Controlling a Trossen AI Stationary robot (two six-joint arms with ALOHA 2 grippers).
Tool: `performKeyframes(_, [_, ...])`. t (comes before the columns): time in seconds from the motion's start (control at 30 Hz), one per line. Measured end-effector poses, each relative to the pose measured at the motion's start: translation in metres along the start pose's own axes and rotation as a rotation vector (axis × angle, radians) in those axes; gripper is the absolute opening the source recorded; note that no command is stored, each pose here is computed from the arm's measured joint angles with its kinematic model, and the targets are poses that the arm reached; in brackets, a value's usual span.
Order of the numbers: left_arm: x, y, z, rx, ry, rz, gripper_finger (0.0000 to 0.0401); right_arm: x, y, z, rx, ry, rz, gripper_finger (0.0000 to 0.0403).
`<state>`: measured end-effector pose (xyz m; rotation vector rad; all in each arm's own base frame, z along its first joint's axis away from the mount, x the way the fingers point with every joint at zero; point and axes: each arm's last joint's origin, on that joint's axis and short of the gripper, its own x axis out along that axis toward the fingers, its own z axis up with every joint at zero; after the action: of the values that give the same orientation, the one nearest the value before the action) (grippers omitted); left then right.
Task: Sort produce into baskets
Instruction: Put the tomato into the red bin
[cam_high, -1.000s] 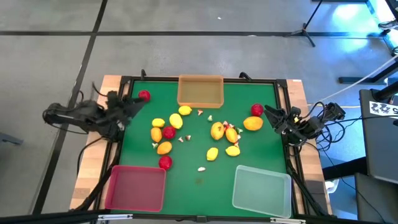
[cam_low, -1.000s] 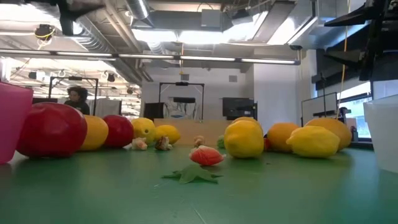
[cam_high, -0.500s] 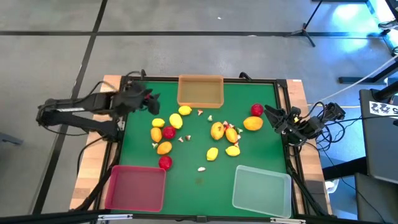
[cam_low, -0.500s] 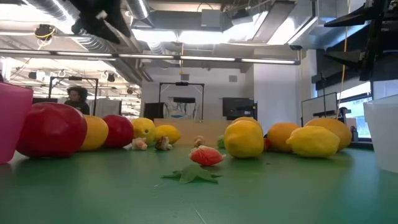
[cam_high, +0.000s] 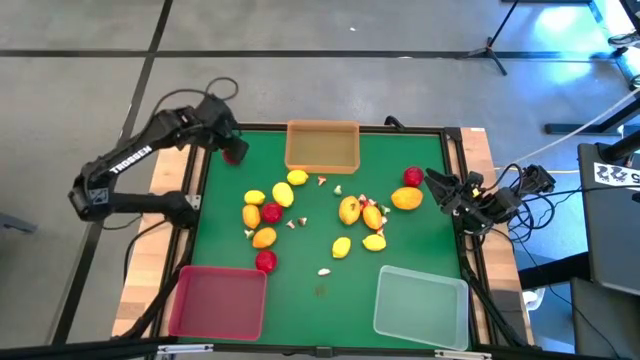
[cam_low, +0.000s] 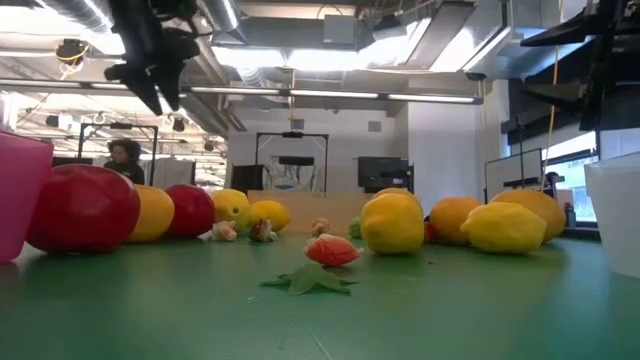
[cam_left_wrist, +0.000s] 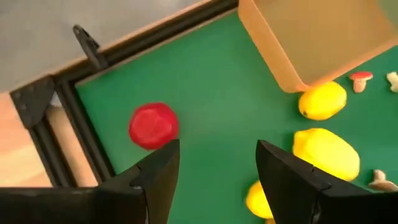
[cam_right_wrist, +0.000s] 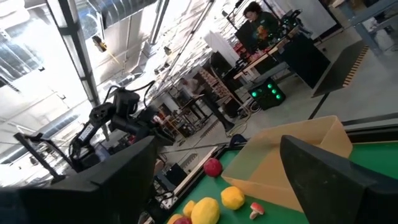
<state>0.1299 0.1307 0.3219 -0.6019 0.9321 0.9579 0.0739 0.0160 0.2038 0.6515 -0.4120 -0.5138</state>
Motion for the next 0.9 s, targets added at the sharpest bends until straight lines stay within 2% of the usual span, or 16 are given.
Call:
performKeyframes(0.17, [0.014, 0.007, 0.009, 0.113, 0.048, -0.013, 0.0210, 0.000, 0.000, 0.000, 0.000, -0.001, -0.004, 0.0337])
performKeyframes(0.3, [0.036, 0.001, 0.015, 0.211, 0.137, -0.026, 0.0237, 0.000, 0.000, 0.000, -0.001, -0.001, -0.004, 0.0337])
performKeyframes(0.57, [0.081, -0.003, 0.021, 0.261, 0.325, 0.038, 0.0301, 0.000, 0.000, -0.001, -0.014, 0.005, -0.006, 0.0337])
performKeyframes(0.8, [0.096, -0.002, 0.022, 0.367, 0.382, 0.083, 0.0308, 0.000, -0.001, -0.002, -0.026, 0.010, -0.008, 0.0337])
performKeyframes(0.9, [0.100, 0.006, 0.024, 0.337, 0.394, 0.113, 0.0308, 0.000, -0.001, -0.002, -0.026, 0.010, -0.007, 0.0337])
